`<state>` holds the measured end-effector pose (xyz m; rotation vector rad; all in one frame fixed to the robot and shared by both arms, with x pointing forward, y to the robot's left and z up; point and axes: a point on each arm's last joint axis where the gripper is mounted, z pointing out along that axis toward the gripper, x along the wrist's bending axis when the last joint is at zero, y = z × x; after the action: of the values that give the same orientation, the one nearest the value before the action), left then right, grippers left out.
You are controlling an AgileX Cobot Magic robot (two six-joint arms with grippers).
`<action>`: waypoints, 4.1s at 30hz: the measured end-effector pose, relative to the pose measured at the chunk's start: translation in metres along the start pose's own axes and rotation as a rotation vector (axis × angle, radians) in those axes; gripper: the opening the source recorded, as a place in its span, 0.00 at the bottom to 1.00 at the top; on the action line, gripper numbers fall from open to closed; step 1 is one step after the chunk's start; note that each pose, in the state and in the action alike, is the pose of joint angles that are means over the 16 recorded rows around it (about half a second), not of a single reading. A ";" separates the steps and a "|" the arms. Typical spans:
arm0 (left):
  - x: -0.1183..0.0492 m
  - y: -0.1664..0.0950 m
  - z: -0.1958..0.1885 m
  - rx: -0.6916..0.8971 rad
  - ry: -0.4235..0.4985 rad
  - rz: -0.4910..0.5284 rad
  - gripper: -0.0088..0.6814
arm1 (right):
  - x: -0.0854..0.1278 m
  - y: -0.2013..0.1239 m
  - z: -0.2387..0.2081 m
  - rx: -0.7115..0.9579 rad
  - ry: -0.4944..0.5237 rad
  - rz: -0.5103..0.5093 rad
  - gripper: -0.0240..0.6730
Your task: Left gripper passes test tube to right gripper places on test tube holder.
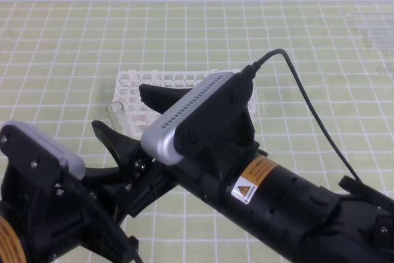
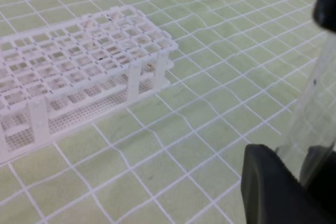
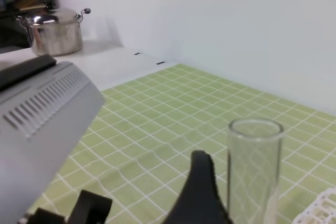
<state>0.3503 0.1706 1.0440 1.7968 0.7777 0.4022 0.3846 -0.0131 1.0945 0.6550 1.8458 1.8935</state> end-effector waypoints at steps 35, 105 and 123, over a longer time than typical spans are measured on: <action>0.001 -0.003 0.000 0.034 0.016 0.008 0.05 | 0.004 -0.008 0.013 0.023 0.015 -0.029 0.66; 0.004 0.013 -0.071 -0.219 0.019 -0.020 0.14 | -0.036 0.014 -0.004 0.040 -0.210 0.004 0.16; 0.011 -0.064 -0.108 -0.440 -0.045 -0.096 0.01 | -0.045 0.014 -0.007 0.092 -0.194 0.014 0.16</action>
<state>0.2725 0.2672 1.0220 1.3488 0.6799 0.4299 0.4168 -0.0454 1.1069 0.8520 1.8164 1.6956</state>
